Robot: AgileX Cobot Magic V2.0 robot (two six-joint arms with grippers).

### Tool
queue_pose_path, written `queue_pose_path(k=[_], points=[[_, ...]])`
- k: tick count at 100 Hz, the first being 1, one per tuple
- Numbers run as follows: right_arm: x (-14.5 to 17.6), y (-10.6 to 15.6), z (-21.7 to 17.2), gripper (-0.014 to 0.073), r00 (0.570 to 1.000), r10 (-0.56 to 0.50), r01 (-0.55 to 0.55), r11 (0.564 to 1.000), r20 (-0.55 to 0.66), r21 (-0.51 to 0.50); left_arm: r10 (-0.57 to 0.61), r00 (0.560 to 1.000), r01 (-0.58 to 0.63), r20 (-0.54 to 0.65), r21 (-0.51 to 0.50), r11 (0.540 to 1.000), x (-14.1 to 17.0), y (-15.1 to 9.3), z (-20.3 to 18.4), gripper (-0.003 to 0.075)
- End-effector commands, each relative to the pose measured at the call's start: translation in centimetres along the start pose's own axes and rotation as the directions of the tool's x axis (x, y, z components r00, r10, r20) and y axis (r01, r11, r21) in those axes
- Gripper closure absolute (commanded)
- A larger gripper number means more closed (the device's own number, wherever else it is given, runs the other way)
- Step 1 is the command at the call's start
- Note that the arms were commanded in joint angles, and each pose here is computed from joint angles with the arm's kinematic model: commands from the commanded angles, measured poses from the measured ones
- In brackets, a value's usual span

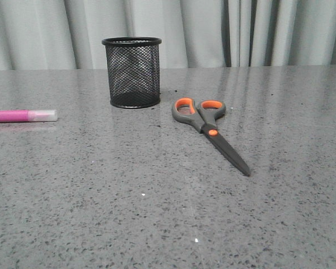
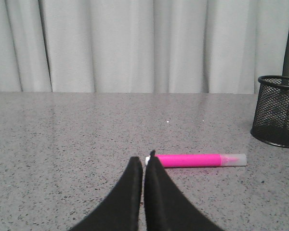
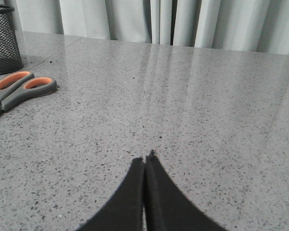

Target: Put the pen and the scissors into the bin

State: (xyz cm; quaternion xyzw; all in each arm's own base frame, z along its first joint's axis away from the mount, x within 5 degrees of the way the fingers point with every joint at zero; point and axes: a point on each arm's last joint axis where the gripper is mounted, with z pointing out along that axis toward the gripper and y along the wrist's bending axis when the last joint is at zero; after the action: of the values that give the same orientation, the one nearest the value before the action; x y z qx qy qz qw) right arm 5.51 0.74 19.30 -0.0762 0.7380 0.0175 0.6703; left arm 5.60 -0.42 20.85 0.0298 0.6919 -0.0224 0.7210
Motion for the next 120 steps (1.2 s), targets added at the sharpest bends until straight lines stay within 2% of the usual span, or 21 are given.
queue_pose_path(k=[1, 95, 109, 120], points=[[-0.43, -0.11, -0.09, 0.0664, 0.996, -0.013, 0.011, 1.000, 0.090, 0.019, -0.013, 0.998, 0.013, 0.058, 0.001, 1.000, 0.68, -0.01, -0.12, 0.0739], [-0.56, -0.12, -0.10, 0.0664, 0.994, -0.018, 0.016, 1.000, 0.105, 0.021, -0.013, 0.998, 0.013, 0.058, 0.001, 1.000, 0.68, -0.01, -0.12, 0.0739], [-0.62, -0.08, -0.11, 0.0664, 0.993, 0.045, -0.046, 0.999, 0.113, 0.010, -0.048, 0.997, 0.048, 0.066, 0.003, 0.999, 0.60, 0.00, -0.12, 0.0739], [-0.72, -0.02, -0.12, 0.0664, 0.979, 0.160, -0.160, 0.987, 0.122, -0.012, -0.125, 0.990, 0.125, 0.068, 0.005, 0.992, 0.59, 0.02, -0.12, 0.0739]])
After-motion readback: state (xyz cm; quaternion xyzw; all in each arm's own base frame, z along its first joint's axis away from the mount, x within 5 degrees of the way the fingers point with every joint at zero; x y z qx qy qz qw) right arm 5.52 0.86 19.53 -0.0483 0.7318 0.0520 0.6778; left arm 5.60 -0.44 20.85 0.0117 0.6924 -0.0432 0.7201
